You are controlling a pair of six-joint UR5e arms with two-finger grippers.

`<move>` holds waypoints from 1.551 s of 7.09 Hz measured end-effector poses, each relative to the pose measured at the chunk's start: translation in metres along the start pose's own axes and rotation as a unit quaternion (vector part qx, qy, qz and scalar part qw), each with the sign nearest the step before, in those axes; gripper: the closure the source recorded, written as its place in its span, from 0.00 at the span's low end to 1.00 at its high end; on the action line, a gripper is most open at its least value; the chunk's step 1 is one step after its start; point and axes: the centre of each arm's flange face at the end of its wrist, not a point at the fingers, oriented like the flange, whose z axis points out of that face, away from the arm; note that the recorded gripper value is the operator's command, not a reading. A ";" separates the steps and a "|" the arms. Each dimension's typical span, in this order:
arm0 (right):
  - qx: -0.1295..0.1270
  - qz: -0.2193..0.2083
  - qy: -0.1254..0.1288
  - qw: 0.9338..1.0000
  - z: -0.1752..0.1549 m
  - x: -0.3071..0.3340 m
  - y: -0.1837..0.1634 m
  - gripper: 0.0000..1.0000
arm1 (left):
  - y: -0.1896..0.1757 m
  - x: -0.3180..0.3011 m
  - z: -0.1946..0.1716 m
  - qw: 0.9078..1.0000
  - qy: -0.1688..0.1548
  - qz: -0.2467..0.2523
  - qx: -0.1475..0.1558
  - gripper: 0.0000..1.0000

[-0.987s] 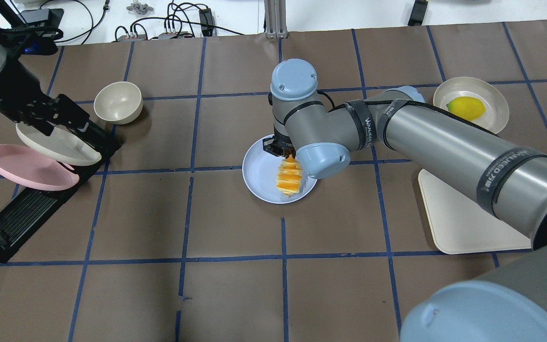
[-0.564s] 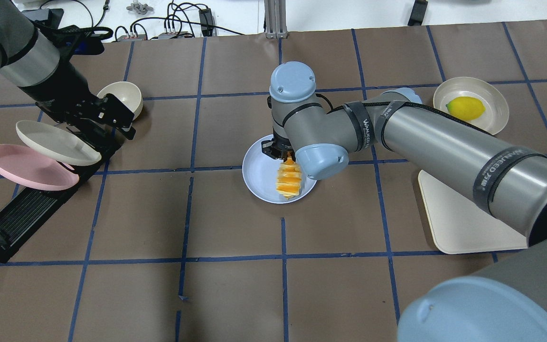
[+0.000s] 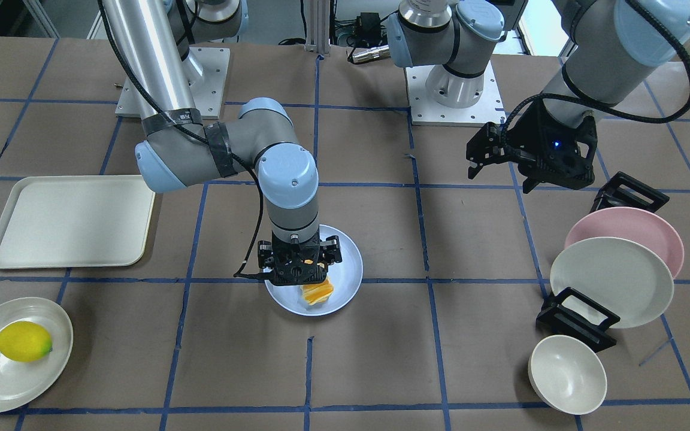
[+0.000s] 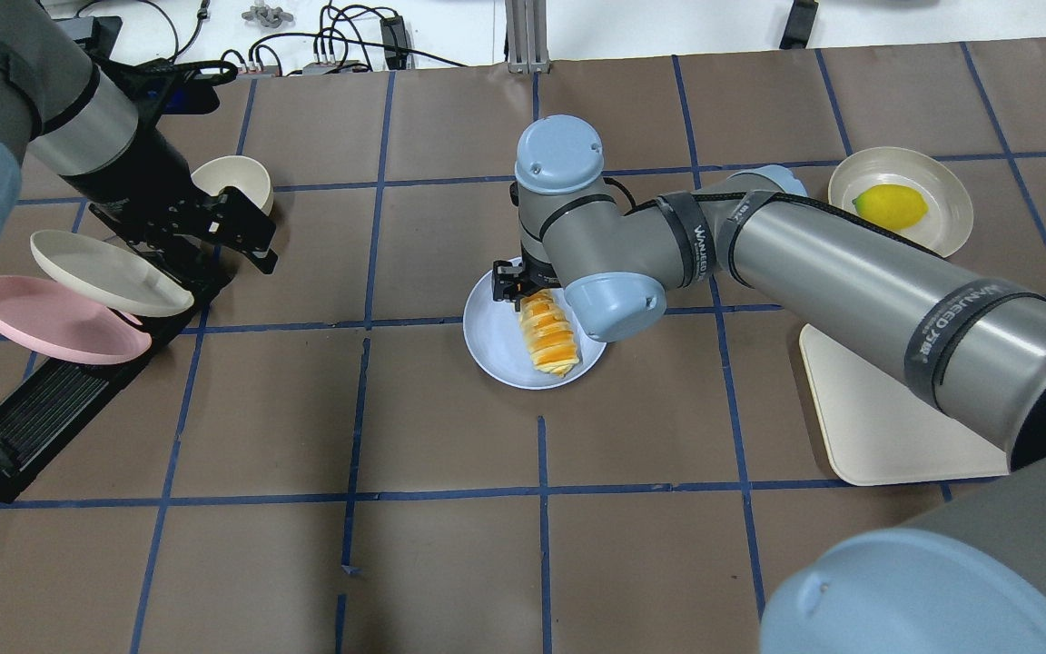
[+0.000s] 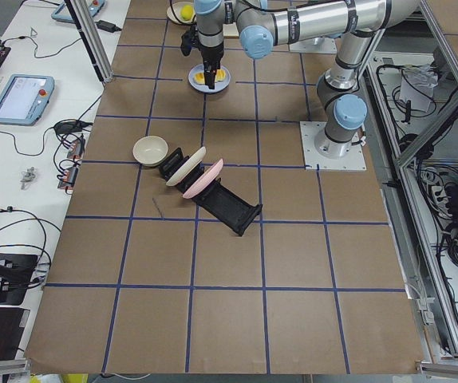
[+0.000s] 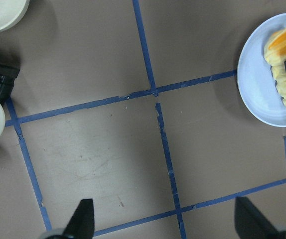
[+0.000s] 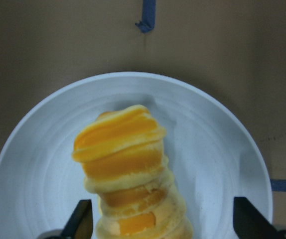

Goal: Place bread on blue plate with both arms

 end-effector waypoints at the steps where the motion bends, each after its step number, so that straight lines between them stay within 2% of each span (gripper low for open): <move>1: 0.002 0.002 0.001 1.000 -0.006 0.006 -0.001 0.00 | 0.003 0.008 0.000 1.000 -0.004 -0.018 0.003 0.00; 2: 0.012 0.009 0.002 1.000 -0.022 0.018 -0.005 0.00 | 0.004 0.022 -0.001 0.999 -0.022 -0.030 0.012 0.00; 4: 0.032 0.026 0.010 0.999 -0.072 0.074 -0.015 0.00 | 0.002 0.040 -0.011 0.995 -0.083 -0.042 0.029 0.00; 5: 0.026 0.028 0.014 0.999 -0.103 0.109 -0.012 0.00 | 0.002 0.045 -0.015 0.994 -0.095 -0.041 0.032 0.00; 7: 0.002 0.027 0.020 0.999 -0.169 0.161 0.020 0.00 | 0.007 0.049 -0.009 0.994 -0.097 -0.043 0.004 0.00; 8: -0.001 0.031 0.021 0.999 -0.207 0.180 0.043 0.00 | 0.011 0.051 -0.008 0.994 -0.096 -0.045 -0.009 0.00; 10: 0.027 0.025 0.026 0.999 -0.265 0.195 0.080 0.00 | 0.017 0.053 -0.009 0.994 -0.095 -0.048 -0.022 0.00; 11: 0.036 0.017 0.028 0.999 -0.278 0.197 0.088 0.01 | 0.021 0.055 -0.012 0.994 -0.094 -0.048 -0.026 0.00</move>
